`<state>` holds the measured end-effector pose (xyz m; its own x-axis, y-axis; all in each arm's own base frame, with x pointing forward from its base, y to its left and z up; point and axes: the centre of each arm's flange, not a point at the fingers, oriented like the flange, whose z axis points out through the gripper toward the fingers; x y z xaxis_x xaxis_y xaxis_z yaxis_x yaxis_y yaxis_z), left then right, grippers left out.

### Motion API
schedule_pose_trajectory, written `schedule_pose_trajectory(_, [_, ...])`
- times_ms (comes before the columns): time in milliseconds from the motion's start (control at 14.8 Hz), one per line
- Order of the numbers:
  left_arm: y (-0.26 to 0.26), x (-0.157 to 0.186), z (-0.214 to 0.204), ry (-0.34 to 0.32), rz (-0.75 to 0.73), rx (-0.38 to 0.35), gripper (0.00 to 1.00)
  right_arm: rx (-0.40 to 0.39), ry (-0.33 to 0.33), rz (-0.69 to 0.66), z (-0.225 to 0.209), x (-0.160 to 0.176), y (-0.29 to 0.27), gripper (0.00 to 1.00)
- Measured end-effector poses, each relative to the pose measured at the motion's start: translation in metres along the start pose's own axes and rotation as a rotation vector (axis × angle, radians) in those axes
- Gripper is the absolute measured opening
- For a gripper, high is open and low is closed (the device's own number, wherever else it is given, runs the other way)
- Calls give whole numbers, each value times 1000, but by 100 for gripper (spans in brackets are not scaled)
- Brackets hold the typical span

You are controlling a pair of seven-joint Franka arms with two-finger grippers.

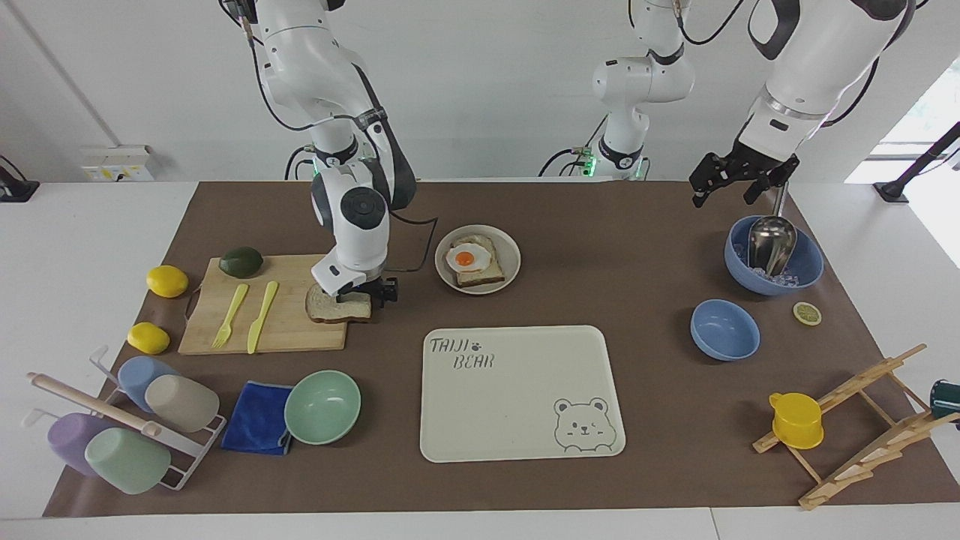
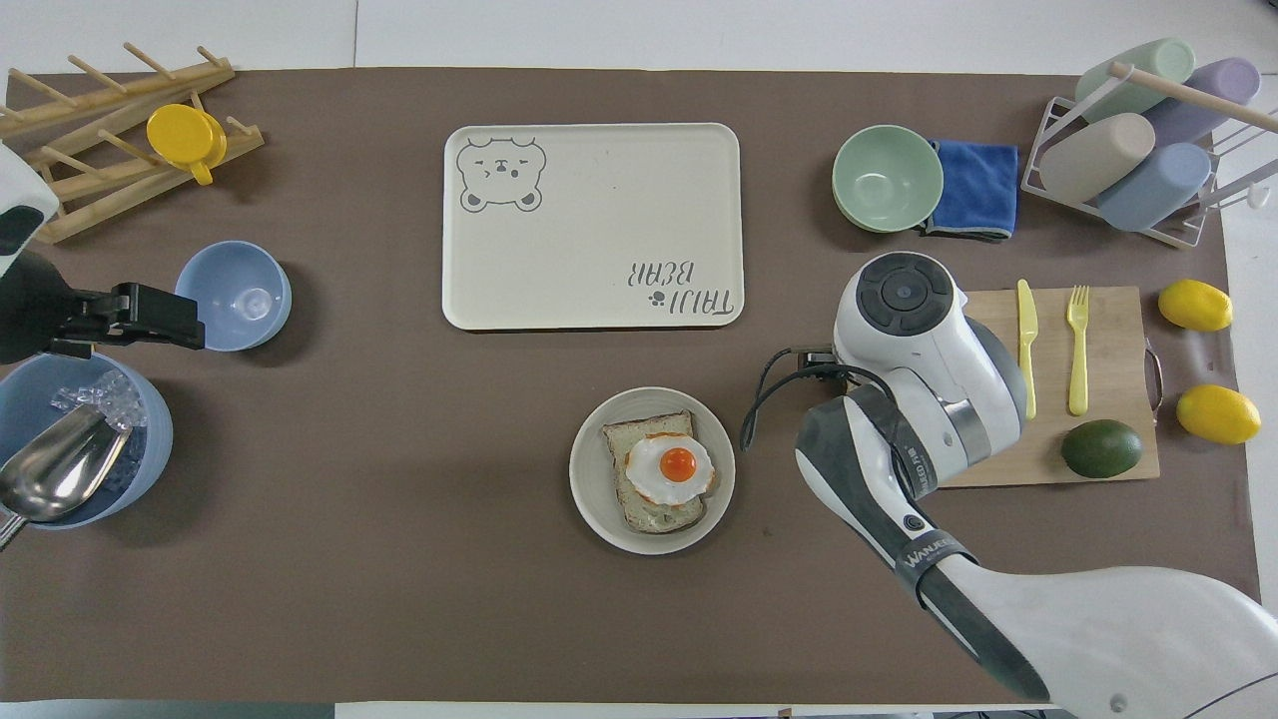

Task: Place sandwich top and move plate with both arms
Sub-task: 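Reach the right gripper to the bread slice on the cutting board and grasp it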

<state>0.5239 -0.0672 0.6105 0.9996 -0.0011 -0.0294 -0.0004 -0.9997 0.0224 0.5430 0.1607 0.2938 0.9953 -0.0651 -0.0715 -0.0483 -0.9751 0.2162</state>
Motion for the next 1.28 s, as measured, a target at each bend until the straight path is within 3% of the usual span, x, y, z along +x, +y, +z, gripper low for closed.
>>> schedule_pose_trajectory(676, [0, 0, 0, 0, 0, 0, 100, -5, 3, -9, 6, -2, 1, 100])
schedule_pose_trajectory(1284, [0, 0, 0, 0, 0, 0, 100, -76, 33, -78, 14, -7, 2, 100])
